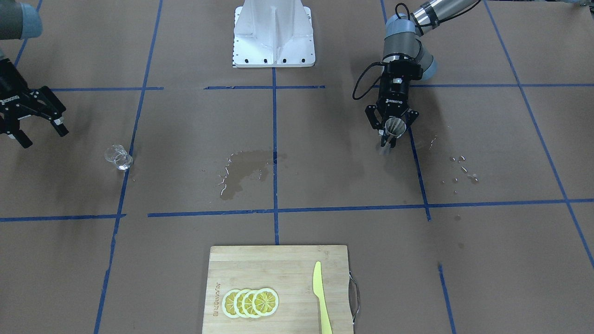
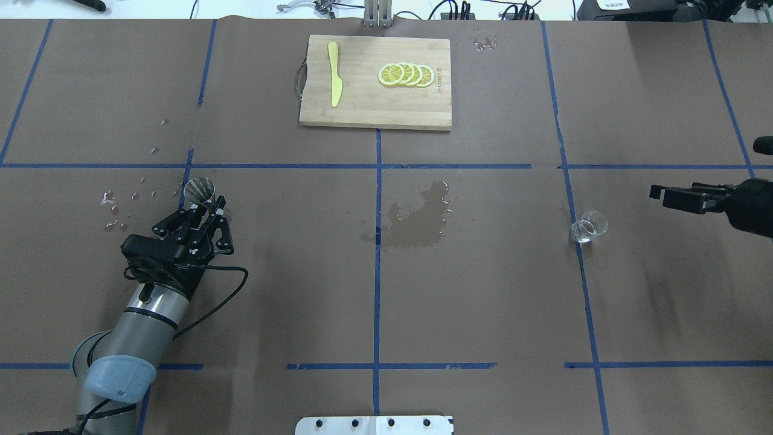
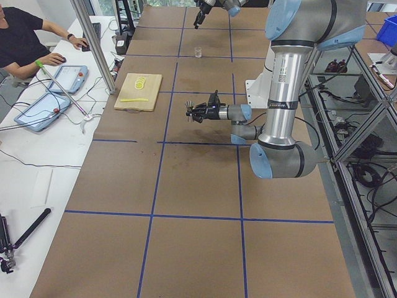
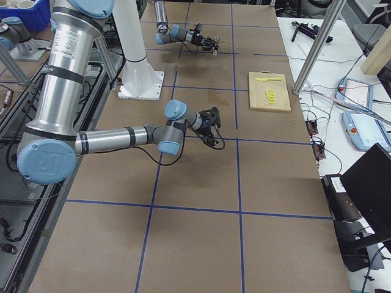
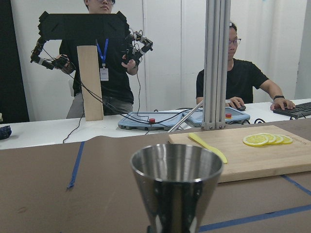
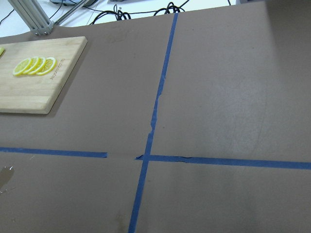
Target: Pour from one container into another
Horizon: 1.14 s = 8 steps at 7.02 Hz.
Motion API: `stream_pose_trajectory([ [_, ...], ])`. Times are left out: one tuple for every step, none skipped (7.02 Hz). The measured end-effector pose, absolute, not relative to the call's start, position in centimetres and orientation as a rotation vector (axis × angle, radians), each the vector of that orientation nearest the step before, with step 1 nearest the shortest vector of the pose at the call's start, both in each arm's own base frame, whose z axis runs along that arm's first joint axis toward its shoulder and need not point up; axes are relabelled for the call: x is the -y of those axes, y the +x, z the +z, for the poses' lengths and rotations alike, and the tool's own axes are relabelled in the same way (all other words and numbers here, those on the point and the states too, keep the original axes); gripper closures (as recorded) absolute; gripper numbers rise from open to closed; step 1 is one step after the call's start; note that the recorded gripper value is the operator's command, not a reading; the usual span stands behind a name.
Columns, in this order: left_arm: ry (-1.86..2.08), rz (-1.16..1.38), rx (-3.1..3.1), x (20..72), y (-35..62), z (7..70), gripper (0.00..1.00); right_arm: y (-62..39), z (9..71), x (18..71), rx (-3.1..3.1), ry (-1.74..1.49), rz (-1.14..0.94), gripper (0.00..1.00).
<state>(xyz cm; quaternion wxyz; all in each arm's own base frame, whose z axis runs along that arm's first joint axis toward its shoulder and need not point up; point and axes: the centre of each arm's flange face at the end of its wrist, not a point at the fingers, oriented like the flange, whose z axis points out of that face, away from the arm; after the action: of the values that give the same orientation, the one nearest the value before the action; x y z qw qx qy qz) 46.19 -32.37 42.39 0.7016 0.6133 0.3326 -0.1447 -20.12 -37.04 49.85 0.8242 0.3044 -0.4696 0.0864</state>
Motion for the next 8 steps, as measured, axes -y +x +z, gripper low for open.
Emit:
stream_pose_trajectory([
  [1.382,-0.315,-0.731,32.7,45.9,41.9,1.00,-23.1,49.8,35.2,0.965,0.698,0.210,0.01],
  [1.394,-0.335,-0.756,33.0,46.1,40.6,1.00,-26.2,49.8,32.9,0.925,0.771,0.232,0.00],
  [1.400,-0.351,-0.792,33.3,46.7,38.9,1.00,-28.8,49.6,30.6,0.888,0.852,0.245,0.00],
  [1.398,-0.350,-0.820,33.5,47.1,38.0,1.00,-30.6,49.5,28.7,0.858,0.922,0.251,0.00],
  [1.394,-0.342,-0.838,33.7,47.2,37.5,1.00,-32.2,49.7,27.1,0.826,0.984,0.259,0.00],
  [1.390,-0.325,-0.850,33.7,47.4,37.3,1.00,-33.9,50.4,26.4,0.793,1.034,0.272,0.00],
  [1.391,-0.296,-0.855,33.6,47.7,37.0,1.00,-35.8,51.3,26.3,0.764,1.076,0.290,0.00],
  [1.400,-0.271,-0.850,33.5,48.0,36.6,1.00,-37.8,51.8,26.6,0.744,1.108,0.310,0.00],
])
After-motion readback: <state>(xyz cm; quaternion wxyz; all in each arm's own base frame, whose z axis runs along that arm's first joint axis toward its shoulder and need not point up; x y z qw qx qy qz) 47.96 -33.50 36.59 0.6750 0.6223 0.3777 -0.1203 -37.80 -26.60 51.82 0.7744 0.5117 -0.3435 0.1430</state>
